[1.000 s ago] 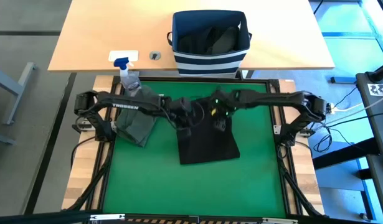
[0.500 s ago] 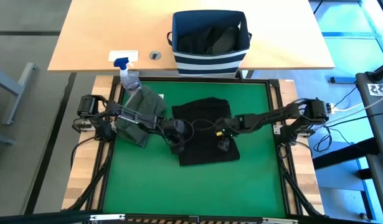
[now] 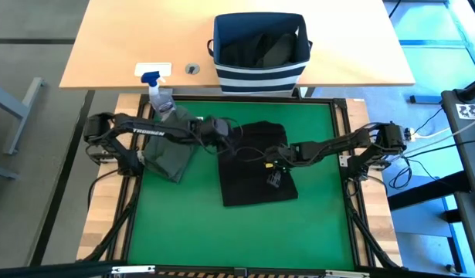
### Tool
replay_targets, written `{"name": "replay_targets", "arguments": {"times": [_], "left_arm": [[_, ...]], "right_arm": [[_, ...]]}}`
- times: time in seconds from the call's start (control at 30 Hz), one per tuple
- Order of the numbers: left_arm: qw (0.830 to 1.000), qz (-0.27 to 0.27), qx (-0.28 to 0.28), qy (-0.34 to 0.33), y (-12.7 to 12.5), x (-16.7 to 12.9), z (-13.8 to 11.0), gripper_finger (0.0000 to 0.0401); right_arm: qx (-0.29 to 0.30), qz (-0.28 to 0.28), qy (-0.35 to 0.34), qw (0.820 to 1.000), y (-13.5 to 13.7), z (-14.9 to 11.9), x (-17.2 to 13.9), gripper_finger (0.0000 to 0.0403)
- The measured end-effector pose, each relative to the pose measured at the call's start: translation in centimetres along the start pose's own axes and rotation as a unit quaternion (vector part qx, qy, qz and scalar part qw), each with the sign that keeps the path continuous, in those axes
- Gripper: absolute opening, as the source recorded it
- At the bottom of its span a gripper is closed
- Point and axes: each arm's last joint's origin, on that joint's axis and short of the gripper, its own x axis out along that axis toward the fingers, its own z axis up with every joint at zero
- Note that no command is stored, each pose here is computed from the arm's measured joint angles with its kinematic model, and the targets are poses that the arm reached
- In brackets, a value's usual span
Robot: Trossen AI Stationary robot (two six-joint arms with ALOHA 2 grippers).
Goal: Fold Laundry from Bin
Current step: Fold the black shirt
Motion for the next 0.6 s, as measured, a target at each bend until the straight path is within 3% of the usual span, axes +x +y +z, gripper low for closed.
{"name": "replay_targets", "arguments": {"times": [0.27,0.43,0.6], "left_arm": [[0.995,-0.050,-0.005,0.086,2.5,4.2,-2.3,0.0171],[0.994,-0.070,0.014,0.080,2.4,4.4,-2.2,0.0171],[0.996,-0.039,0.027,0.071,2.6,4.5,-2.1,0.0171]], "right_arm": [[-0.001,-0.012,-0.026,1.000,0.0,0.4,0.0,0.0225],[0.009,-0.012,-0.026,1.000,0.0,0.4,0.0,0.0225],[0.010,-0.012,-0.027,1.000,0.0,0.4,0.0,0.0225]]}}
